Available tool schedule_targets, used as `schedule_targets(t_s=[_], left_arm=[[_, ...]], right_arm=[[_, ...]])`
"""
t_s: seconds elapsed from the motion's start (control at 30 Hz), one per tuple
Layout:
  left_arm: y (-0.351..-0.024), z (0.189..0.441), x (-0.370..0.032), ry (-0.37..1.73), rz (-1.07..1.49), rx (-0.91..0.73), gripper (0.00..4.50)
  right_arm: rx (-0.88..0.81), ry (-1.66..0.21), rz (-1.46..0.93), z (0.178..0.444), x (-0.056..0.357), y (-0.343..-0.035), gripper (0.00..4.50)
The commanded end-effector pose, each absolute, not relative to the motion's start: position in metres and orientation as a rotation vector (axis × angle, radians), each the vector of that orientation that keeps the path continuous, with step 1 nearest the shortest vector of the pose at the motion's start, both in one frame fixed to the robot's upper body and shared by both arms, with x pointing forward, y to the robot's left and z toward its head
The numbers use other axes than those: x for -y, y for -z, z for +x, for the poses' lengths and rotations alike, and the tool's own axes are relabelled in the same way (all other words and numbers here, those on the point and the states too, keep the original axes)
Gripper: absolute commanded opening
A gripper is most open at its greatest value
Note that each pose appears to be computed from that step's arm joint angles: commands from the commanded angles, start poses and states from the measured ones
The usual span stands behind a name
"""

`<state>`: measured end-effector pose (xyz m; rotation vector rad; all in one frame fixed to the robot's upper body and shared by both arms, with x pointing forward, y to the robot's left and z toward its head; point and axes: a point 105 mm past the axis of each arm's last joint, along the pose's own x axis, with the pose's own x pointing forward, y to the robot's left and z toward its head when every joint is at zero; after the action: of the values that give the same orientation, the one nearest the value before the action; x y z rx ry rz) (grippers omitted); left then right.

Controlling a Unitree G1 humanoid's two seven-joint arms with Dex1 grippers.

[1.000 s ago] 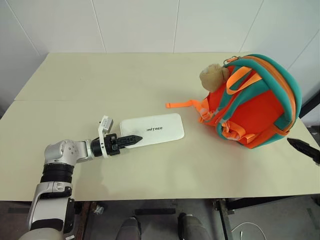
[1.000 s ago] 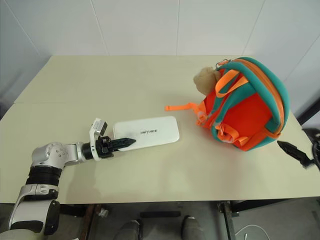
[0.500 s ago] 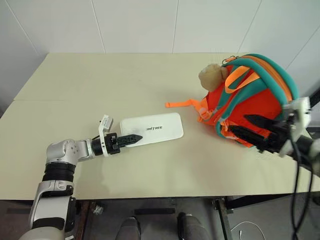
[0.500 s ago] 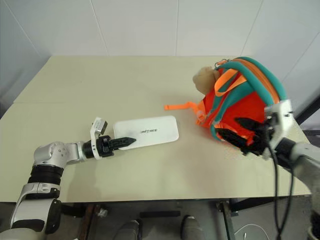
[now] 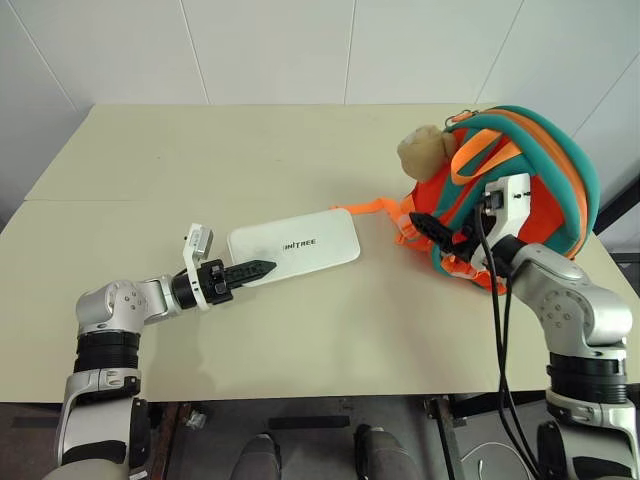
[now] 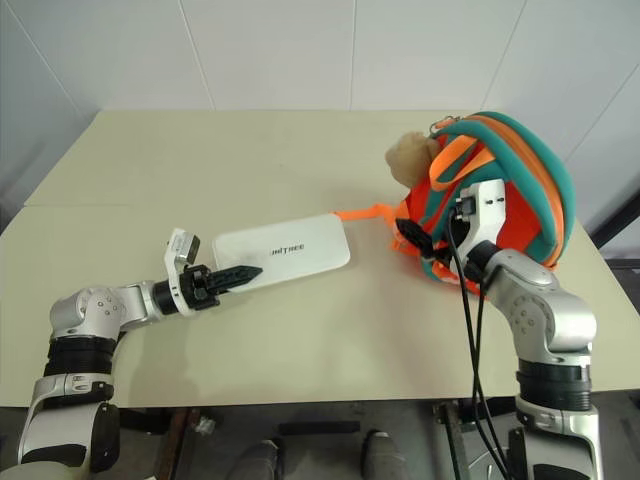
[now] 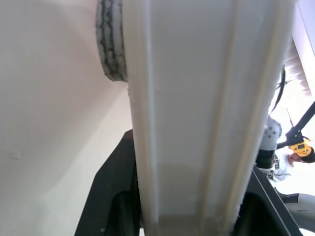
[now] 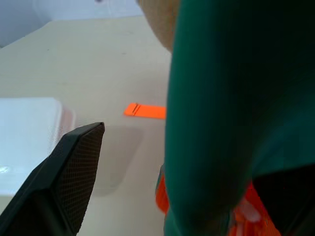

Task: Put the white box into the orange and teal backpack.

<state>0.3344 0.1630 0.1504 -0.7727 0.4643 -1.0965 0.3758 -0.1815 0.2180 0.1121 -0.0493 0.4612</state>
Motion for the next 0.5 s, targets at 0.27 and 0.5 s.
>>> schedule_targets(t_s=[0.27,0.5], left_arm=[[-0.169,0.333,-0.17,1.101,-0.756,-0.365,1.4],[-0.174,0.334,-0.192,1.02,-0.709,-0.284,1.4]], right_arm=[[0.338,-0.521,0.132,0.38,0.16,-0.249,2.21],[0.334,-1.155,0.379,0.311,0.104,-0.271,0.02]])
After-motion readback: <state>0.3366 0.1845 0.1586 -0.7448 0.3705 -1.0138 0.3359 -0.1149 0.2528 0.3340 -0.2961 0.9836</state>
